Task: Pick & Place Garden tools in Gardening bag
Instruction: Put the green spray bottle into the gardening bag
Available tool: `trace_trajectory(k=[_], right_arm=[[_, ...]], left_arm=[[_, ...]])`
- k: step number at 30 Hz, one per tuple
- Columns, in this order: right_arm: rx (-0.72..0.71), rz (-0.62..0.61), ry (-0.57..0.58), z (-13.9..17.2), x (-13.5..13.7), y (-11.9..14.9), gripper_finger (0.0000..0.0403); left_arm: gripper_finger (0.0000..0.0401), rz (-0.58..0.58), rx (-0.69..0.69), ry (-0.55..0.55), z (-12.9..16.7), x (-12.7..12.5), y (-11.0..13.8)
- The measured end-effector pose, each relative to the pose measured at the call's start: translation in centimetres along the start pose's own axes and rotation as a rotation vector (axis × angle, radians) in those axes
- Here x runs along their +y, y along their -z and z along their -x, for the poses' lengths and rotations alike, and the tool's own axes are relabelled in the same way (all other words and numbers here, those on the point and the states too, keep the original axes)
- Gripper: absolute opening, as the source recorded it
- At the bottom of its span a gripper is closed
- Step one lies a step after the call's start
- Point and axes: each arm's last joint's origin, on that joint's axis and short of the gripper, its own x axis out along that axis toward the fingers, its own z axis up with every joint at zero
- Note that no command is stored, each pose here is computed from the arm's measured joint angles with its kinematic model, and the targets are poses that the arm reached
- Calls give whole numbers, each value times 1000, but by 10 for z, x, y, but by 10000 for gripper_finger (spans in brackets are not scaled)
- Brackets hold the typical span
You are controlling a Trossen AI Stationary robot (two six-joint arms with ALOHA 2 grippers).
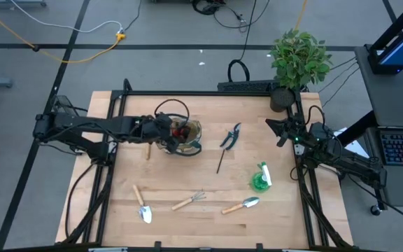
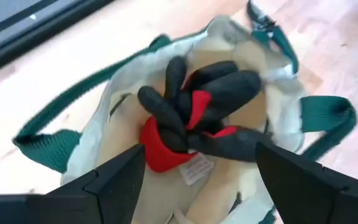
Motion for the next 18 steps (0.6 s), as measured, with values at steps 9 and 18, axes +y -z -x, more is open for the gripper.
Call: trace_trajectory(k=[9,18], right_arm=[[0,0,0,0,0,0,4],[3,3,-1,0,0,0,4]], left_arm=[[280,-69,-46,47,23,-11,-20],[249,-146,-47,91,51,-17,-32]])
